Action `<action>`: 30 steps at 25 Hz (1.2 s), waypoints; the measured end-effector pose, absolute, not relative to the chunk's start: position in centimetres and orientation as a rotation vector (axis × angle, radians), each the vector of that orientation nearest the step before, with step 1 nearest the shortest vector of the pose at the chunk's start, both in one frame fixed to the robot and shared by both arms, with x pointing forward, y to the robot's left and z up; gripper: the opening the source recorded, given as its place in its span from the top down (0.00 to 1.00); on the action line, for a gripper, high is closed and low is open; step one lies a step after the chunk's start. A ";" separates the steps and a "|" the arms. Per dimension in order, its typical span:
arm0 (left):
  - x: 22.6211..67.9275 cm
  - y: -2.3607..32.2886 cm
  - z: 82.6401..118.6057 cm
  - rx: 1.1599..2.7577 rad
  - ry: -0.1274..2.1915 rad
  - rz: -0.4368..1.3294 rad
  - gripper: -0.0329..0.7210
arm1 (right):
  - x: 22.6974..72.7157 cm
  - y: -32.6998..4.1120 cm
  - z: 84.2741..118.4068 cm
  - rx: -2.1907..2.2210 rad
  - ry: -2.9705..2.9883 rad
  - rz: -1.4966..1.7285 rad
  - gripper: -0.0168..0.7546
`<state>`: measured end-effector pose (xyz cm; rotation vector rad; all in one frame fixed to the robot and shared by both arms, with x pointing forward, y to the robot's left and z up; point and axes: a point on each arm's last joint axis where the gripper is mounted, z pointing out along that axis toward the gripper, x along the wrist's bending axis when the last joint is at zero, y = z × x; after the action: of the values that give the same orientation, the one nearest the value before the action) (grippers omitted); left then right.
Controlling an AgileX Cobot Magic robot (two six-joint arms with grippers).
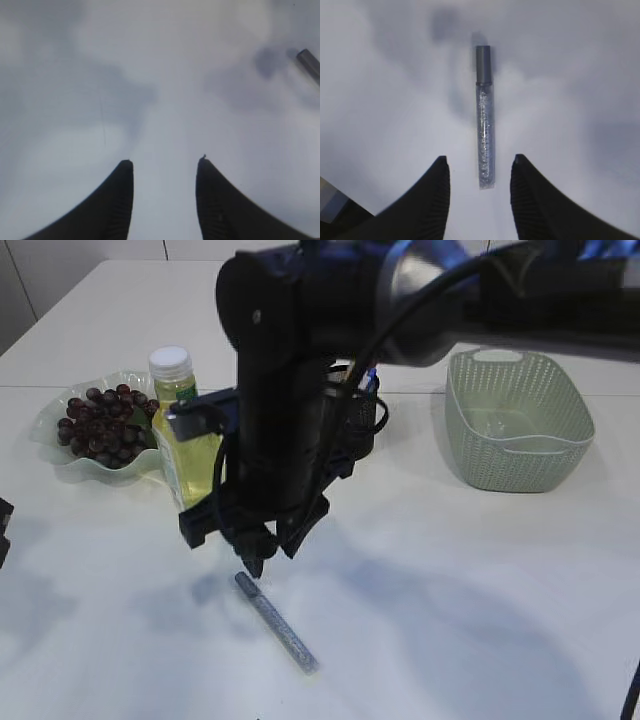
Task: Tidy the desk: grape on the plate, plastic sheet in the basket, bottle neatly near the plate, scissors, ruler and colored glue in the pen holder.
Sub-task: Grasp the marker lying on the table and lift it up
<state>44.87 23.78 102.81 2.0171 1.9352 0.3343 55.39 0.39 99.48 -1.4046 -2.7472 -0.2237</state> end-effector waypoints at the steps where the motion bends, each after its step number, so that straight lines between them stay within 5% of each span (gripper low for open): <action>1: 44.9 23.8 102.8 2.017 1.935 0.334 0.55 | 55.3 0.7 98.7 -1.409 -2.749 -0.192 0.55; 8: 44.9 23.8 102.8 2.023 1.930 0.336 0.55 | 55.5 1.5 94.9 -1.421 -2.763 -0.064 0.55; 30: 44.9 23.8 102.8 2.023 1.929 0.336 0.55 | 56.5 2.3 91.3 -1.395 -2.793 -0.095 0.55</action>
<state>44.87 23.78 102.81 2.0234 1.9295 0.3357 56.47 2.28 91.34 -1.3946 -2.7932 -0.0949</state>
